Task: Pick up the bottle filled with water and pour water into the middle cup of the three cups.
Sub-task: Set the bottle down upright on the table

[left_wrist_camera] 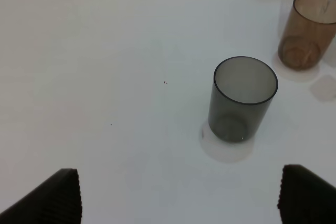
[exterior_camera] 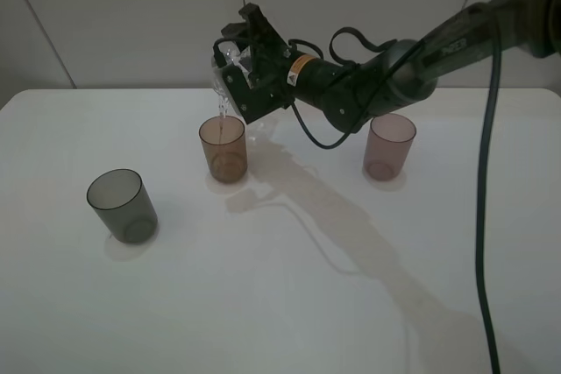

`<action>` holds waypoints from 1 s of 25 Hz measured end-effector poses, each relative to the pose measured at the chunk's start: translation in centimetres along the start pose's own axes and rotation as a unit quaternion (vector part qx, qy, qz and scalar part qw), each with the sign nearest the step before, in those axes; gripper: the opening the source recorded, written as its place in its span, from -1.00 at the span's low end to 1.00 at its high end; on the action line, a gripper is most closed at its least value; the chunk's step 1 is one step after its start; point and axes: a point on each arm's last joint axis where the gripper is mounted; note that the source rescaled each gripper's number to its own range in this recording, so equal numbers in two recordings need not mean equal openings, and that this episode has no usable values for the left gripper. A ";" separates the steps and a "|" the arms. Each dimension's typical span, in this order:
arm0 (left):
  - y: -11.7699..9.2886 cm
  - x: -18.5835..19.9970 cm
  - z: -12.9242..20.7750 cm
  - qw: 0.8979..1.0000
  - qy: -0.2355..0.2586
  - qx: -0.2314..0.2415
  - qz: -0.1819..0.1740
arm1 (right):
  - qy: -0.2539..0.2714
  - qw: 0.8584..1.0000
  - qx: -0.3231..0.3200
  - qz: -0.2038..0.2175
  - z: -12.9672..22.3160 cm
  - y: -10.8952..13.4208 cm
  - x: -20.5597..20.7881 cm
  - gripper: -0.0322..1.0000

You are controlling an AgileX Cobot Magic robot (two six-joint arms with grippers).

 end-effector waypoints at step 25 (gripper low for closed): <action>0.0 0.0 0.0 1.000 0.000 0.000 0.000 | -0.001 0.998 0.057 0.034 -0.5 -0.6 0.1 -0.94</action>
Point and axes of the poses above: a point on each arm's last joint axis where the gripper is mounted, x pointing back along that axis away from the gripper, y along the wrist's bending axis when the last joint is at zero, z = x × y, and after that the axes turned 5 degrees about -x, right-handed
